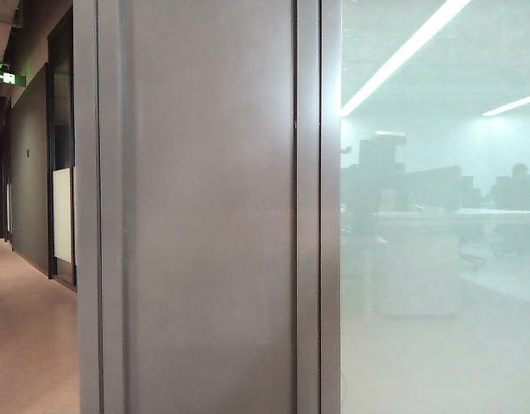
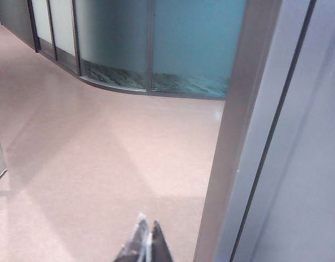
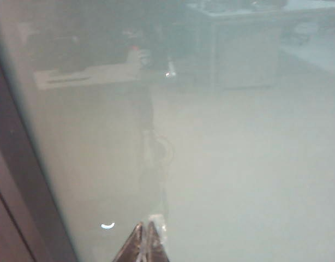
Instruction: Raise the arm to find the leftmost switch on the wall and turn on the lights.
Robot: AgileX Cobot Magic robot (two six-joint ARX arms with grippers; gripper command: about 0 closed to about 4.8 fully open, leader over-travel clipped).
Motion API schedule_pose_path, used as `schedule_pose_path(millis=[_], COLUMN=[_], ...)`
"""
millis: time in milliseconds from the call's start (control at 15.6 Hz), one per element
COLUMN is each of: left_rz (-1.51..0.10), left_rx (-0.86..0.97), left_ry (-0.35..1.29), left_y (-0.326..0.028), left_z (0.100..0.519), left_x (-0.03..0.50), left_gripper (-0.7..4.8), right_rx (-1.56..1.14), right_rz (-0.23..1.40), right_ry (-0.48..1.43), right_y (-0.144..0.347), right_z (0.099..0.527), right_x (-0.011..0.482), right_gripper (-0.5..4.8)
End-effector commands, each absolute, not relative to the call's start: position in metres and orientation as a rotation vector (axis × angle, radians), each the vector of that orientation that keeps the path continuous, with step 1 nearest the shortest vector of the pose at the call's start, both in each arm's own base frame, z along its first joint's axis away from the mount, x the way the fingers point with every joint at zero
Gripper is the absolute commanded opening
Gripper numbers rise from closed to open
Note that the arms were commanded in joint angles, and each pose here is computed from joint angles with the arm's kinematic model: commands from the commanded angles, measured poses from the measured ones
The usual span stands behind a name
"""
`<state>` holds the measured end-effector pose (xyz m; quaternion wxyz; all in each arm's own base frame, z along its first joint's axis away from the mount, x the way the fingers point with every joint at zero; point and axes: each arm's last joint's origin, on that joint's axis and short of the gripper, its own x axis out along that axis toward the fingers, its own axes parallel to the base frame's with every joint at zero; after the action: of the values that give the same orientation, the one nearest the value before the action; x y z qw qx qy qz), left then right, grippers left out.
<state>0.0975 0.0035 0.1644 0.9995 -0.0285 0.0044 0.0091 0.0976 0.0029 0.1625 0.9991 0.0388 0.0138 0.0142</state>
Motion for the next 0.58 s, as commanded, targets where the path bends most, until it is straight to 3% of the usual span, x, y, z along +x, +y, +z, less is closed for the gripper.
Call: schedule_pose_path(millis=[64,578], left_rz=[0.019,0.019], left_rx=[-0.053,-0.053], left_ry=[-0.002,-0.001], left_y=[0.0037,0.0036], left_z=[0.166,0.166], left_x=[0.0973,0.0973], left_gripper=[-0.05,-0.05], right_rx=[0.079,0.078], right_rz=[0.014,0.015], right_ry=[-0.017,-0.009], right_y=[0.0013,0.0015], right_z=[0.1671,0.1663], right_x=[0.0974,0.0974], right_gripper=[-0.01,0.0])
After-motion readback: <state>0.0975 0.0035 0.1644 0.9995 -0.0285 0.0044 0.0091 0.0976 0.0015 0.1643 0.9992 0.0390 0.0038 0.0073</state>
